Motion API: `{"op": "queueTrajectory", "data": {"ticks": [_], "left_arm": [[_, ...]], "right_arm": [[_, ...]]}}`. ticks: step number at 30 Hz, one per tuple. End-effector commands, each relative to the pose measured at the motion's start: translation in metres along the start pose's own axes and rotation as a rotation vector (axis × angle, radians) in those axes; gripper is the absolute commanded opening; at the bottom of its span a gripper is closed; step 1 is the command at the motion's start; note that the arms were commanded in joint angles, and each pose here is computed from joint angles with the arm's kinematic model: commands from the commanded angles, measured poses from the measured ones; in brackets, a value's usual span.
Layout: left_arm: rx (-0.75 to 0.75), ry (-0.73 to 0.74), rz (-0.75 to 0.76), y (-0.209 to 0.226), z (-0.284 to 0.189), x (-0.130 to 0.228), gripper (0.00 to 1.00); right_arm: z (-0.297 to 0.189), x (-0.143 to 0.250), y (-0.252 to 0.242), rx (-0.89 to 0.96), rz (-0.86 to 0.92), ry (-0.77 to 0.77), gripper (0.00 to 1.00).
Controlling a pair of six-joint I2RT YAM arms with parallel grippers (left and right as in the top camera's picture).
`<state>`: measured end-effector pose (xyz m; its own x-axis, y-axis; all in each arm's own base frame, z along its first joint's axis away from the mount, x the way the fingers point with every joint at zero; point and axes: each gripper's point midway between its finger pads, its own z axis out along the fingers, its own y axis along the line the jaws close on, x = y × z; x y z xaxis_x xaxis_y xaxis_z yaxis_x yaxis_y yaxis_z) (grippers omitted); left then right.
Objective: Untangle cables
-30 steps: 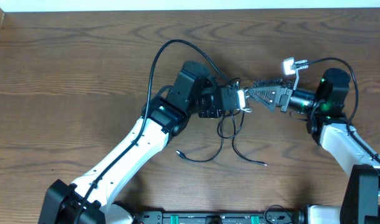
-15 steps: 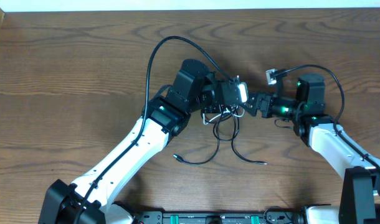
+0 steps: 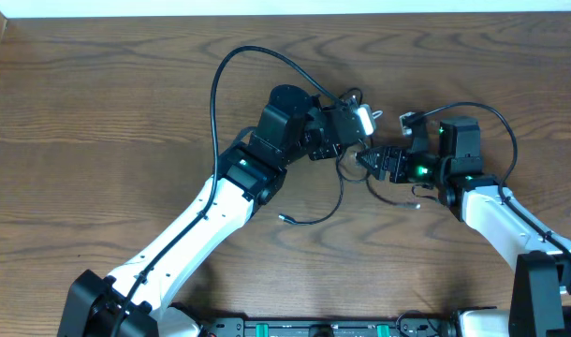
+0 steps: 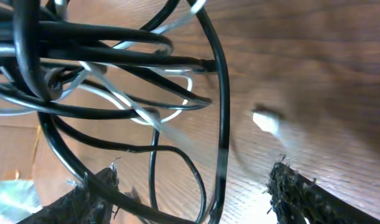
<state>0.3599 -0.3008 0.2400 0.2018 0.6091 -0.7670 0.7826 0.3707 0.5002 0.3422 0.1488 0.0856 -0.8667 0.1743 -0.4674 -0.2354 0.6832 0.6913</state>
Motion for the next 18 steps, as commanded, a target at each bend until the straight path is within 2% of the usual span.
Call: {"op": "queueTrajectory", "data": {"ticks": [1, 5, 18], "left_arm": [[-0.013, -0.001, -0.025, 0.007, -0.003, -0.005, 0.08], [0.031, 0.053, -0.042, -0.005, -0.003, 0.008, 0.07], [0.255, 0.341, -0.15, -0.065, -0.019, 0.076, 0.08]], "right_arm": [[0.001, -0.002, -0.005, 0.036, -0.022, -0.012, 0.77], [0.0, -0.008, -0.004, 0.031, -0.008, -0.033, 0.81], [0.0, -0.023, 0.004, 0.002, -0.005, -0.09, 0.84]]}}
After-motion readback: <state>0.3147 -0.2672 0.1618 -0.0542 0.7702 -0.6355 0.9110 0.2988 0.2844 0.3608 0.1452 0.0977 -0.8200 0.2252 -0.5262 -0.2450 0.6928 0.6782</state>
